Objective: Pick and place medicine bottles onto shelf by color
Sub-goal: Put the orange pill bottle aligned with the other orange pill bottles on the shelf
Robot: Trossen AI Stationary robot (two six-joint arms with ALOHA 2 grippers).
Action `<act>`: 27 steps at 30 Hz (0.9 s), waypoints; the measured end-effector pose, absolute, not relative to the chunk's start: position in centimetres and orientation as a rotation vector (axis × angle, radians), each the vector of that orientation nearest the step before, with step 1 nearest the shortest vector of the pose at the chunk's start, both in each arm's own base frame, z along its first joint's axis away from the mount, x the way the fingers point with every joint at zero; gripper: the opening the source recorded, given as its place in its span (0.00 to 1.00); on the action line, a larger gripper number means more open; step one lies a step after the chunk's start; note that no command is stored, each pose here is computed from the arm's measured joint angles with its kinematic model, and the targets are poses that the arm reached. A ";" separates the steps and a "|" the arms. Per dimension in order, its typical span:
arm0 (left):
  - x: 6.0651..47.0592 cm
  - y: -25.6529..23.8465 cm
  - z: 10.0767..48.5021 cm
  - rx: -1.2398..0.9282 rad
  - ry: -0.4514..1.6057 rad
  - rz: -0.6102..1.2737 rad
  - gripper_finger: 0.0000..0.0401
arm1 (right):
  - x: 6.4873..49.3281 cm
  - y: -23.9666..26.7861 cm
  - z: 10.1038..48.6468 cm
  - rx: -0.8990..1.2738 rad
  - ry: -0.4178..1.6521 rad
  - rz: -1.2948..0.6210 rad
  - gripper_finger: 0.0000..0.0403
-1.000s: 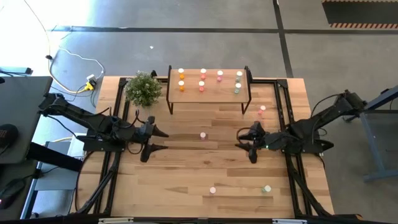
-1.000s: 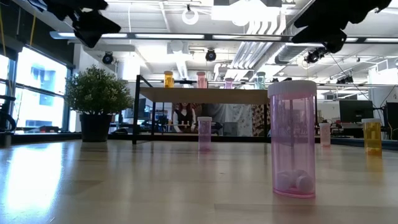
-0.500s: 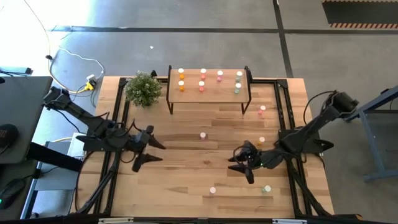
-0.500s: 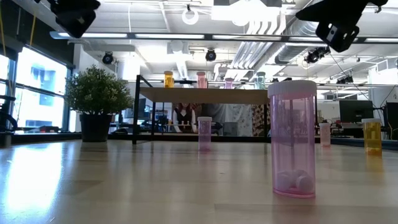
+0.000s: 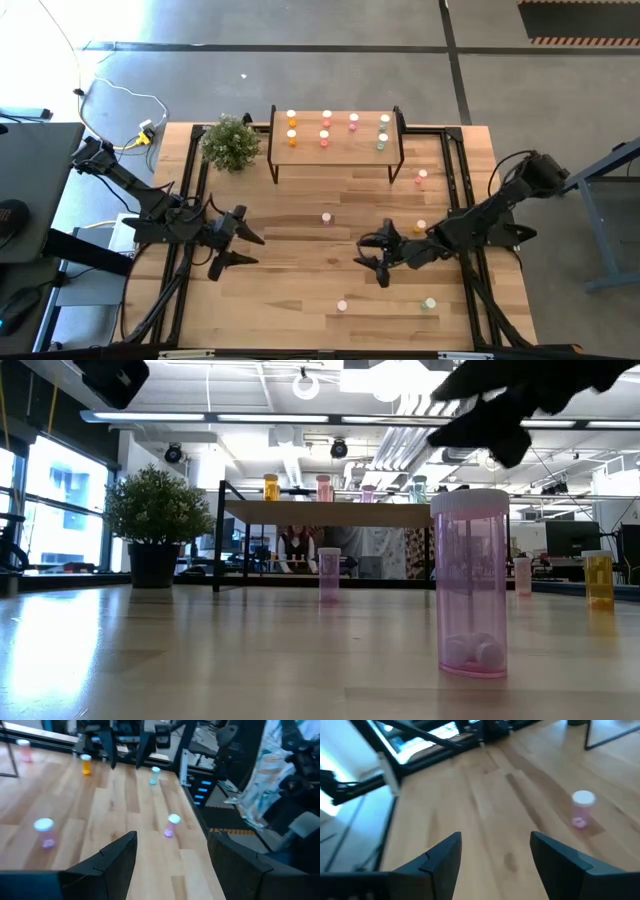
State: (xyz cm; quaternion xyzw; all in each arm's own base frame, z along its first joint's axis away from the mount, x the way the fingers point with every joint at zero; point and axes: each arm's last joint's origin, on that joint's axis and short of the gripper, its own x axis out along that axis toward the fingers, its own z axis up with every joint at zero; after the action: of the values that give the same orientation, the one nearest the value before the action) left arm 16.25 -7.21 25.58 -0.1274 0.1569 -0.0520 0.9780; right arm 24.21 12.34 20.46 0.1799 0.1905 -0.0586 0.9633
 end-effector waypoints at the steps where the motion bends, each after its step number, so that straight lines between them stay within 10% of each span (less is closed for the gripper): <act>1: 16.3 -7.2 25.6 -0.246 0.313 -0.094 0.58 | 24.6 12.1 20.1 0.357 0.389 -0.132 0.57; 27: 16.3 -6.7 25.5 -0.210 0.286 0.043 0.58 | 20.0 14.3 20.0 0.680 0.582 -0.181 0.56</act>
State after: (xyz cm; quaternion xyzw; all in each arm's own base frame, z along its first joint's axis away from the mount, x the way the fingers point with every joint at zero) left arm 16.27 -6.75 25.54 -0.1042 0.1425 0.0212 0.9841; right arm 20.02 14.32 20.04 0.3282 0.2812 -0.0874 0.8975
